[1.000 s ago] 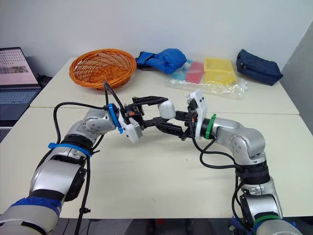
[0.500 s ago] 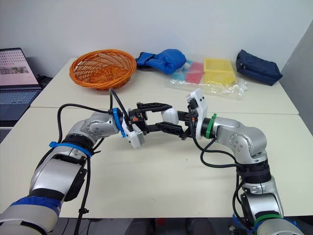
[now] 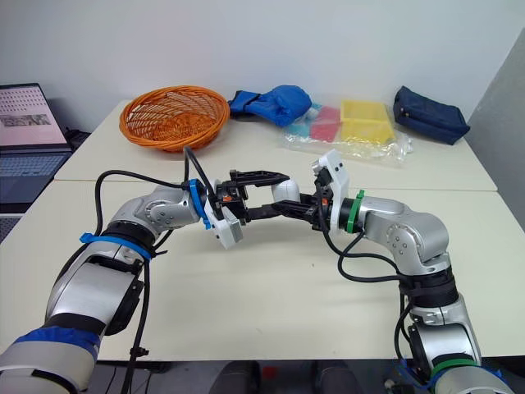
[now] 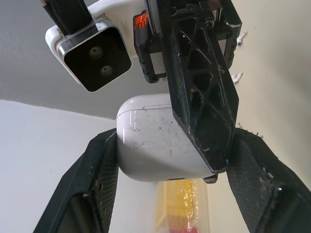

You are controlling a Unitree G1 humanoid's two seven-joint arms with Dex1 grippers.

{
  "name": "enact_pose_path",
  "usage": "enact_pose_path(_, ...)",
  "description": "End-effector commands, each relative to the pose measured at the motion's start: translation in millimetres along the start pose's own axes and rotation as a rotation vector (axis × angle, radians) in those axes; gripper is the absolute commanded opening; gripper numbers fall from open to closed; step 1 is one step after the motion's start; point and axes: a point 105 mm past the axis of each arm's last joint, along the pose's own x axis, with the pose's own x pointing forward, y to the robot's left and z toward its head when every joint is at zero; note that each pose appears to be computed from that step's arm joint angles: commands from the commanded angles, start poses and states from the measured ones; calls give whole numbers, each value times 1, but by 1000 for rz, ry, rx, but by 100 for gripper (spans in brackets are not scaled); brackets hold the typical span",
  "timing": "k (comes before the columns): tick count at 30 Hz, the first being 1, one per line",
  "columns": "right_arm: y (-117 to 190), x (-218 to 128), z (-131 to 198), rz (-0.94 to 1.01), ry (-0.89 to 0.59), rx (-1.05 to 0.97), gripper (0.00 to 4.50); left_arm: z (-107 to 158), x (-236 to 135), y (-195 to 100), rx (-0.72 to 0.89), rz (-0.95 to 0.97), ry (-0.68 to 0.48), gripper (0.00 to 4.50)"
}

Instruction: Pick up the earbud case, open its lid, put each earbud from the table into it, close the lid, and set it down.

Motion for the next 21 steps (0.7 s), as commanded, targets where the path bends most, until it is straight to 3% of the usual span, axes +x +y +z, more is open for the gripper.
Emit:
enact_pose_path(1, -5, -3, 7, -30, -24, -26, 90, 6, 2, 14, 45, 31, -39, 278)
enact_pose_path(3, -3, -3, 10, -21, -44, -20, 90, 6, 2, 8, 22, 9, -42, 350)
enact_pose_path(7, -1, -2, 11, -12, -56, -8, 88, 6, 0, 6, 12, -13, -45, 450)
enact_pose_path(12, -1, -2, 8, -16, -51, -12, 88, 6, 0, 8, 10, -13, -46, 450)
enact_pose_path(16, -8, -4, 4, -66, -40, -48, 88, -8, -5, 8, -70, -47, 41, 450)
enact_pose_path(21, -40, -12, -24, -291, 76, -295, 88, -15, -18, 21, -241, -204, 102, 450)
